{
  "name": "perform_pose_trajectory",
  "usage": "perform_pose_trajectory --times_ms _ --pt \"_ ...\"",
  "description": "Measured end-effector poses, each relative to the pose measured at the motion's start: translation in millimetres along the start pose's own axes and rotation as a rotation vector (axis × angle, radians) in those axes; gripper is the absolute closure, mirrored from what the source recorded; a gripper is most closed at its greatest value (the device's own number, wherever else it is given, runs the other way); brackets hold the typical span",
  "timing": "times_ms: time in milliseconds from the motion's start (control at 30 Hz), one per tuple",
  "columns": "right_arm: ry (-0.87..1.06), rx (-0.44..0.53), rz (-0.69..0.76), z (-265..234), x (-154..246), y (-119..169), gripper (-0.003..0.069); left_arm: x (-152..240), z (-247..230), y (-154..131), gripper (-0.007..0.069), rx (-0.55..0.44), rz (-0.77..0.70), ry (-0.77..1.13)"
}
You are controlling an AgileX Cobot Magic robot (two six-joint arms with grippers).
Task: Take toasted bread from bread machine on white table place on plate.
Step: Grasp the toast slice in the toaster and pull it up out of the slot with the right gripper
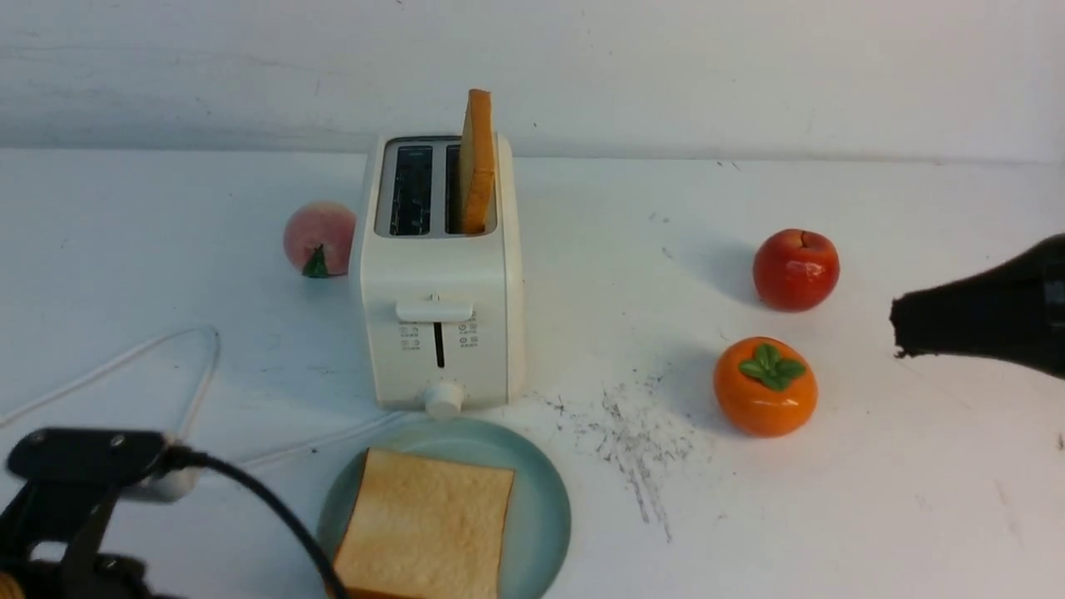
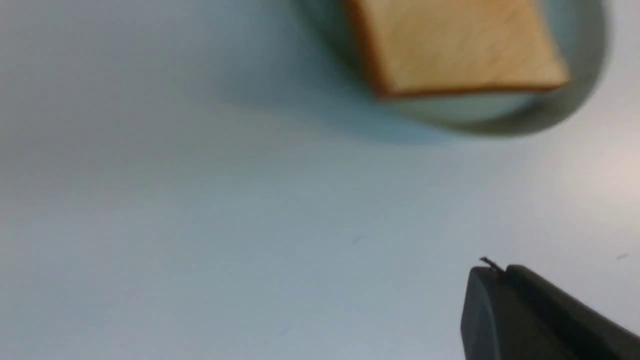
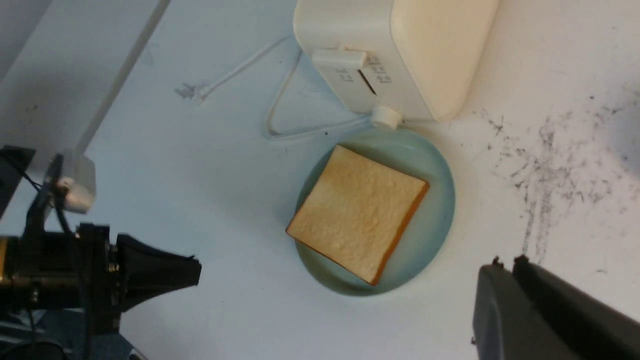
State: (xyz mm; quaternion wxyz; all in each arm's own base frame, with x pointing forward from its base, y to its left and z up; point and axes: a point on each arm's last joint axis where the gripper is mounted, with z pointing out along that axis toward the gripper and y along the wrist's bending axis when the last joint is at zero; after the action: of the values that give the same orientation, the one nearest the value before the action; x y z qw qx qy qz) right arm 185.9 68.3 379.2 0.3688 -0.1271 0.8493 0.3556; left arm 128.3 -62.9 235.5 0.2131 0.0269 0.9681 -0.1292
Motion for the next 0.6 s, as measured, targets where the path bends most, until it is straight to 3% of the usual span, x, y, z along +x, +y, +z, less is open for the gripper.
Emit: perform_pose_trajectory --times_ms 67,100,133,267,367,600 --pt "-0.002 -0.015 0.015 3 -3 -1 0.0624 4 -5 10 0.0639 -0.110 -0.051 0.035" --pt "-0.001 -0.032 0.034 7 -7 -3 0.0624 4 -19 18 0.0639 -0.213 -0.107 0.014" --pt "0.005 -0.035 0.039 11 -9 -4 0.0624 4 -27 21 0.0639 -0.239 -0.119 -0.006" --pt "0.026 -0.036 0.019 26 -19 -3 0.0637 2 -65 20 0.0639 -0.203 -0.150 -0.174" --pt "0.054 -0.032 -0.059 56 -35 15 0.0654 10 -109 20 0.0639 -0.107 -0.169 -0.369" --pt "0.059 0.022 -0.153 137 -72 45 0.0611 49 -143 32 0.0639 -0.029 -0.199 -0.513"
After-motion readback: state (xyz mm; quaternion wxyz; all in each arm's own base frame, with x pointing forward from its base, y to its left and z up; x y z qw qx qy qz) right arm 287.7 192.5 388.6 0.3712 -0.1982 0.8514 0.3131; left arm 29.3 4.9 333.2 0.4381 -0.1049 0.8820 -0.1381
